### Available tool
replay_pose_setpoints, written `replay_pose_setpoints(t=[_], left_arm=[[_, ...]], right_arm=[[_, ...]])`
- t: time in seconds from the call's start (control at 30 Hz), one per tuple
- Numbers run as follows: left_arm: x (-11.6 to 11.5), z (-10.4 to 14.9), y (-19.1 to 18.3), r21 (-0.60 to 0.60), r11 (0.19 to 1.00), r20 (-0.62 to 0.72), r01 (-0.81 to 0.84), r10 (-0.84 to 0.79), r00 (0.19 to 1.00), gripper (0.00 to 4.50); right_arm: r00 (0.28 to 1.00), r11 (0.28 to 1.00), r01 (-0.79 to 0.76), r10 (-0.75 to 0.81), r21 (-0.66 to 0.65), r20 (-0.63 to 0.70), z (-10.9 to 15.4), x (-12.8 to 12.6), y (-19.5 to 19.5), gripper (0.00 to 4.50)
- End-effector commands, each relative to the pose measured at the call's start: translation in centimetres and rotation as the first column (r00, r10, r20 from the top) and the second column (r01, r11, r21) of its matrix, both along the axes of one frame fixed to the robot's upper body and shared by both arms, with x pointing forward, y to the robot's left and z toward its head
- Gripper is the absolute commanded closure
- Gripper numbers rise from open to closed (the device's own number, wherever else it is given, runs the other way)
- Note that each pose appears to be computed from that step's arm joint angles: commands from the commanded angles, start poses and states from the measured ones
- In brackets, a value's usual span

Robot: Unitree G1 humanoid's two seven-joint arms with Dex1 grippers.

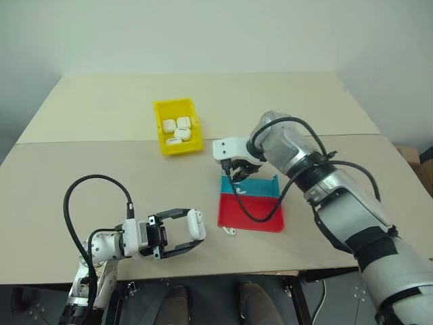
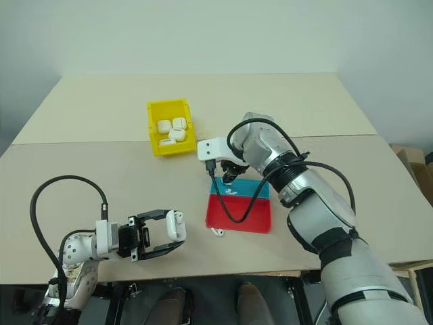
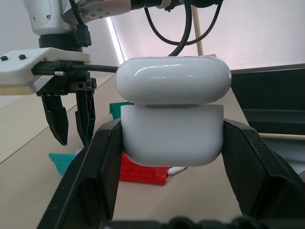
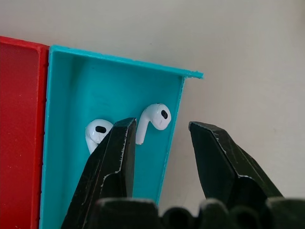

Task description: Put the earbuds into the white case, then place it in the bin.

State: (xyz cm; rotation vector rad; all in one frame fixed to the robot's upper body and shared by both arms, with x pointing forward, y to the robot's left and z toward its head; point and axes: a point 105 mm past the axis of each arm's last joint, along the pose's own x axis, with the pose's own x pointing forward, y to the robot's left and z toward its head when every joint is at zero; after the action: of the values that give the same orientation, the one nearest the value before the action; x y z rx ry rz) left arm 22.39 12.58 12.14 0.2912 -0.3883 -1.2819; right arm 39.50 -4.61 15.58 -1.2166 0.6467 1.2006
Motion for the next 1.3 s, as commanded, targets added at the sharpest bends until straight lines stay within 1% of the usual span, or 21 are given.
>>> replay_pose_setpoints(t=[0.03, 0.23, 0.37, 0.6, 1.1, 1.2, 1.3], left_arm=[[-0.2, 0.4, -0.2, -0.009, 1.0, 0.03, 0.002, -0.002, 1.0, 1.69], [-0.2, -0.1, 0.1, 0.024, 1.0, 0.034, -0.007, 0.007, 0.999, 1.69], [-0.2, 0.0, 0.2, 0.025, 1.0, 0.036, -0.005, 0.004, 0.999, 1.69], [0.0, 0.2, 0.2, 0.028, 1.0, 0.044, -0.008, 0.007, 0.999, 1.69], [0.0, -0.1, 0.2, 0.035, 0.999, 0.047, -0.01, 0.008, 0.999, 1.69], [0.0, 0.0, 0.2, 0.036, 0.999, 0.048, -0.009, 0.008, 0.999, 1.69], [0.0, -0.1, 0.3, 0.04, 0.999, 0.048, -0.01, 0.008, 0.999, 1.69]], right_arm=[[0.999, 1.0, 0.016, -0.016, -0.001, 0.046, 0.5, 0.7, 0.0, 2.3], [0.998, 0.998, 0.055, -0.056, 0.027, 0.029, -0.1, 1.0, 0.2, 2.3], [0.999, 0.999, 0.04, -0.04, 0.013, 0.02, -0.3, 0.9, 0.2, 2.3], [0.999, 0.999, 0.018, -0.019, 0.027, 0.034, -0.4, 0.8, 0.9, 2.3], [0.999, 1.0, 0.015, -0.016, 0.012, 0.029, -0.8, 0.8, 0.3, 2.3], [0.999, 1.0, 0.017, -0.017, 0.01, 0.029, -0.9, 0.8, 0.2, 2.87], [0.999, 1.0, 0.018, -0.018, 0.006, 0.03, -0.9, 0.8, 0.1, 2.87]])
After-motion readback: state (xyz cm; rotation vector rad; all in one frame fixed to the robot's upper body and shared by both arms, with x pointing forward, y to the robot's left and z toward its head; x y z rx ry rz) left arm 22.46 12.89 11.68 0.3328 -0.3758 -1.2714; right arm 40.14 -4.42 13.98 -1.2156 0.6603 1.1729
